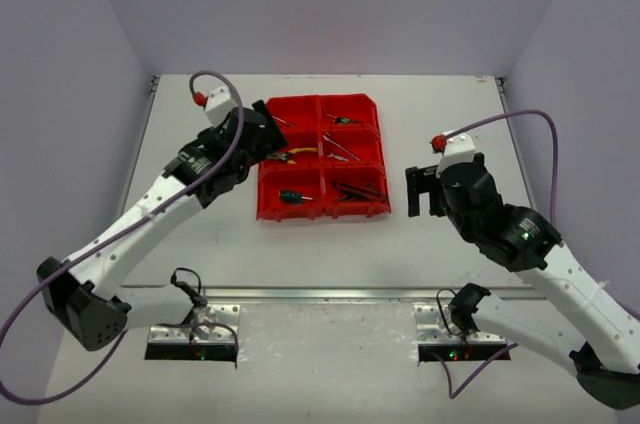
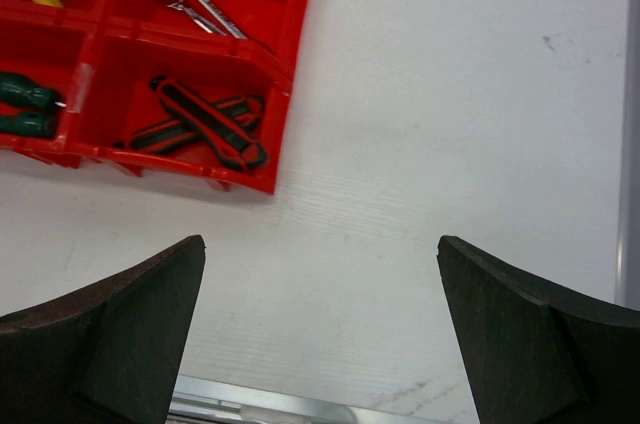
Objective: Sort the tools into containers
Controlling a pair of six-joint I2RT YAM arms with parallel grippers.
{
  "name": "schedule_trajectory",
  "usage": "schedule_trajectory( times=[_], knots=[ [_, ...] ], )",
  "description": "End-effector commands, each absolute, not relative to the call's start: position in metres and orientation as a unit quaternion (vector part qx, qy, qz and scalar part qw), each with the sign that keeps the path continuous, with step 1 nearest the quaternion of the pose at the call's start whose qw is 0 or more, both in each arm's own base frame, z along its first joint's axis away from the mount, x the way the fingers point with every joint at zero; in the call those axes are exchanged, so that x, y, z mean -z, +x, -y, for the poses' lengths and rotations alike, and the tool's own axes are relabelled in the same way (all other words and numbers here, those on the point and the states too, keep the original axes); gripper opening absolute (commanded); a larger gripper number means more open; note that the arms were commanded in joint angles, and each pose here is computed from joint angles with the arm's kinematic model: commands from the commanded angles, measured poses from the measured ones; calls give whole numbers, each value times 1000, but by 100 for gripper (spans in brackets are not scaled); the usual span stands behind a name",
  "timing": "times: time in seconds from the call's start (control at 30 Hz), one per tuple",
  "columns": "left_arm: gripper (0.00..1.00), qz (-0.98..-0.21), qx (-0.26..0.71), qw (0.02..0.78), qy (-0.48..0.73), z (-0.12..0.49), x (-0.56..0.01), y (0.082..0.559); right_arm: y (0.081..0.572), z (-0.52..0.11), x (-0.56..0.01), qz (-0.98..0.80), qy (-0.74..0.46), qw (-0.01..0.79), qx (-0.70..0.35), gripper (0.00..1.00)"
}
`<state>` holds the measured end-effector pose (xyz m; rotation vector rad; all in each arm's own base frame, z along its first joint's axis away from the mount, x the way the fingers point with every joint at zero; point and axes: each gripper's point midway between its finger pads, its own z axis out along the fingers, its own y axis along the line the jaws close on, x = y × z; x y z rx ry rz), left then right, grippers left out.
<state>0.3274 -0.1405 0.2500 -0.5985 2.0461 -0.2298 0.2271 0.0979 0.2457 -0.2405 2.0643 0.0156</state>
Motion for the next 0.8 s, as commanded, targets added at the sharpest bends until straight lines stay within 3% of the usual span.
schedule_trajectory(
  times=[0.0,0.3,0.43,0.77],
  knots=[
    [100,-804,14,570,-170,72,-314,283,206,-44,-260,-850,-41,521,63,99],
    [100,-749,11,639,-174,30,-304,245,176,-22,-252,-841,-22,539,31,99],
    [100,-715,55,675,-173,25,-316,229,168,-10,-251,-830,-7,558,31,99],
    [100,-686,92,698,-182,21,-318,216,170,-11,-250,-825,-5,565,27,99]
  ],
)
